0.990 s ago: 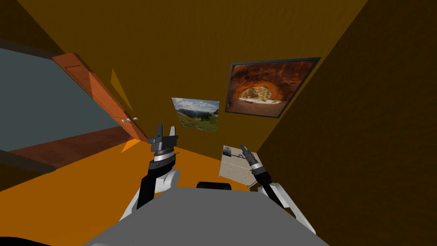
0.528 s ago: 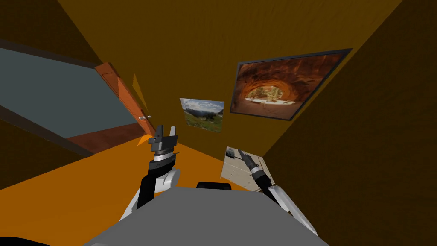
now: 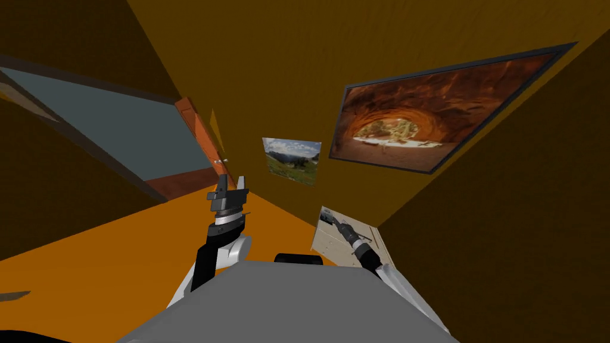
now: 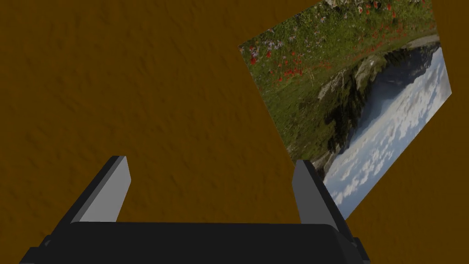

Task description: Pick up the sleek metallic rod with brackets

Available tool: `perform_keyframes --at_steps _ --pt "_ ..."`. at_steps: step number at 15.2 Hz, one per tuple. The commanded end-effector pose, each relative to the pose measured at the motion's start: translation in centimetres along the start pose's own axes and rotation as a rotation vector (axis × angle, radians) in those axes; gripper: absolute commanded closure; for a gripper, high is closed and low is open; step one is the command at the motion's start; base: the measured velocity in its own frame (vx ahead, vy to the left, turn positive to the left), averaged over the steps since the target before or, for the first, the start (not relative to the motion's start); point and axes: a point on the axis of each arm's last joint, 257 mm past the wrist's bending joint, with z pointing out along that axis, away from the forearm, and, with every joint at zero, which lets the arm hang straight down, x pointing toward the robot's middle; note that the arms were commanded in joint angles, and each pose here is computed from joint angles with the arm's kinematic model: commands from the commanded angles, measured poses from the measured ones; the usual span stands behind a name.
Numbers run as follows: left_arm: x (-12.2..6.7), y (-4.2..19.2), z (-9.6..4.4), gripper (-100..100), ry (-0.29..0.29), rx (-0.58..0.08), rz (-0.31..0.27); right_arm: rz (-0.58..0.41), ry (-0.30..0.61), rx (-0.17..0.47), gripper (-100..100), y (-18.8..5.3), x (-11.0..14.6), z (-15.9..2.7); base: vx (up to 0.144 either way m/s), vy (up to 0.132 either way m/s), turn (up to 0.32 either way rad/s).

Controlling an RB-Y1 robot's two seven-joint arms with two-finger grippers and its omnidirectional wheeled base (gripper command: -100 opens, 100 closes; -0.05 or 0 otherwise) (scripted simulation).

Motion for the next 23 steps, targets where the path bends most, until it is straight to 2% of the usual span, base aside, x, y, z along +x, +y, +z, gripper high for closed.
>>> perform_keyframes --at_steps 1,3,4,6,7,9,10,12,13,15,16,18,19,21,22,23 --pt "0.0 0.0 0.0 0 0.0 0.0 0.0 -0.039 0.068 0.04 -100 -2.2 2.4 -0.7 0.007 0.003 0.199" --pt "0.0 0.0 0.0 0 0.0 0.0 0.0 -0.069 0.076 0.04 -100 -2.2 2.6 -0.8 0.006 0.0 0.188" --pt "0.0 0.0 0.0 0 0.0 0.0 0.0 -0.089 0.128 0.071 -100 -3.9 4.3 -1.6 0.005 0.004 0.238" --pt "0.0 0.0 0.0 0 0.0 0.0 0.0 -0.121 0.14 0.074 -100 -4.2 4.7 -1.7 0.006 -0.002 0.184" --pt "0.0 0.0 0.0 0 0.0 0.0 0.0 -0.142 0.195 0.108 -100 -6.1 6.5 -2.8 0.006 0.003 0.218" --pt "0.0 0.0 0.0 0 0.0 0.0 0.0 -0.173 0.204 0.106 -100 -6.2 6.7 -2.8 0.006 -0.002 0.184" --pt "0.0 0.0 0.0 0 0.0 0.0 0.0 -0.194 0.258 0.139 -100 -8.1 8.3 -4.0 0.007 0.002 0.249" --pt "0.0 0.0 0.0 0 0.0 0.0 0.0 -0.226 0.268 0.137 -100 -8.1 8.5 -4.1 0.007 -0.003 0.16" --pt "0.0 0.0 0.0 0 0.0 0.0 0.0 -0.247 0.321 0.169 -100 -10.1 10.1 -5.5 0.008 0.001 0.252" --pt "0.0 0.0 0.0 0 0.0 0.0 0.0 -0.279 0.331 0.166 -100 -10.1 10.2 -5.5 0.007 -0.005 0.171" --pt "0.0 0.0 0.0 0 0.0 0.0 0.0 -0.3 0.383 0.197 -100 -12.0 11.6 -7.1 0.006 -0.001 0.216" --pt "0.0 0.0 0.0 0 0.0 0.0 0.0 -0.331 0.393 0.193 -100 -12.1 11.8 -7.1 0.005 -0.005 0.172" --pt "0.0 0.0 0.0 0 0.0 0.0 0.0 -0.356 0.446 0.222 -100 -14.0 13.0 -8.8 0.007 -0.003 0.254" --pt "0.0 0.0 0.0 0 0.0 0.0 0.0 -0.383 0.455 0.218 -100 -14.0 13.1 -8.8 -0.007 -0.012 0.14" --pt "0.0 0.0 0.0 0 0.0 0.0 0.0 -0.412 0.507 0.245 -100 -15.8 14.2 -10.5 -0.018 -0.01 0.158" --pt "0.0 0.0 0.0 0 0.0 0.0 0.0 -0.432 0.515 0.242 -100 -15.9 14.3 -10.6 -0.009 -0.008 0.247"
